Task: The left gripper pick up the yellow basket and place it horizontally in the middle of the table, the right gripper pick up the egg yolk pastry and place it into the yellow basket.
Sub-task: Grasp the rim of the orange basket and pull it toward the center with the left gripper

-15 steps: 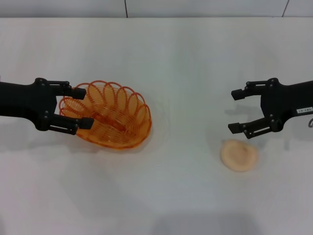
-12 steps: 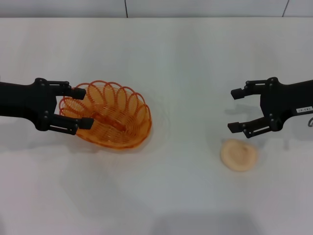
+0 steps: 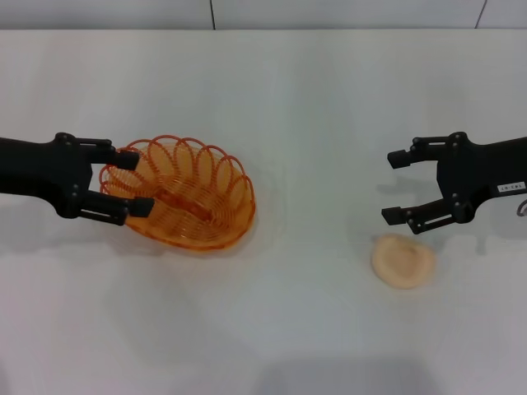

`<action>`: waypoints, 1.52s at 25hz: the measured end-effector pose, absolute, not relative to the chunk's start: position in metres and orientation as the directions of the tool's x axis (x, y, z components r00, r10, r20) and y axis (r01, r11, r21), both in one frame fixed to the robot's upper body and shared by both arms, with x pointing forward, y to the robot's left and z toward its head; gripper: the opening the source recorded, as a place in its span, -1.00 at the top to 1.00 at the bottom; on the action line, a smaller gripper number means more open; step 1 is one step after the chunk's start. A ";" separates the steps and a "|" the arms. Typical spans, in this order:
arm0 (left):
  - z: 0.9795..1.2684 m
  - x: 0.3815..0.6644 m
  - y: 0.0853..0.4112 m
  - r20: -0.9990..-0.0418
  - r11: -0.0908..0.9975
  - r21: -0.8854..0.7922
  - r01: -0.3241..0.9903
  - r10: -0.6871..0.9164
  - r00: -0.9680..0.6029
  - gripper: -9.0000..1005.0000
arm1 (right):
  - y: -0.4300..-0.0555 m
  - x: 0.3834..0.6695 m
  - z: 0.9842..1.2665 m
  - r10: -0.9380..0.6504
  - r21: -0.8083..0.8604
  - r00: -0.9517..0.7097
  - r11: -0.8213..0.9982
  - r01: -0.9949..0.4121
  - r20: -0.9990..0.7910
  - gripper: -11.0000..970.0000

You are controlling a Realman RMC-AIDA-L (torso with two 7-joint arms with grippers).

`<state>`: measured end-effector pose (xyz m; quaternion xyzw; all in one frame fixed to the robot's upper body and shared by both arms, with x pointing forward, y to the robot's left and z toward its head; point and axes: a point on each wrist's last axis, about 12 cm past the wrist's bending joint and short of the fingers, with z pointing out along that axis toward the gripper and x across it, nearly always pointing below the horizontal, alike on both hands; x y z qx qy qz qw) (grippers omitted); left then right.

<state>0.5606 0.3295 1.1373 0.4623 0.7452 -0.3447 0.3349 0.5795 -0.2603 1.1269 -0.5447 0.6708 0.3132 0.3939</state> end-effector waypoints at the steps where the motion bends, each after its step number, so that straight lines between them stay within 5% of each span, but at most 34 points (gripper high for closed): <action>1: 1.140 0.562 0.329 -0.807 0.347 -0.215 0.913 0.464 -0.366 -0.71 | -0.261 0.579 1.127 -0.483 -0.009 -0.096 0.212 -0.977 -0.870 -0.83; 9: 1.184 0.566 0.312 -0.638 0.496 -0.306 0.813 0.527 -0.562 -0.71 | -0.262 0.576 1.124 -0.480 -0.013 -0.096 0.219 -0.976 -0.872 -0.83; 19: 1.226 0.597 0.316 -0.445 0.801 -0.267 0.536 0.391 -0.806 -0.71 | -0.267 0.565 1.120 -0.458 -0.032 -0.079 0.229 -0.973 -0.886 -0.82; 38: 1.148 0.631 0.275 -0.349 0.841 -0.182 0.510 0.430 -0.833 -0.67 | -0.261 0.566 1.121 -0.464 -0.052 -0.050 0.203 -0.978 -0.884 -0.82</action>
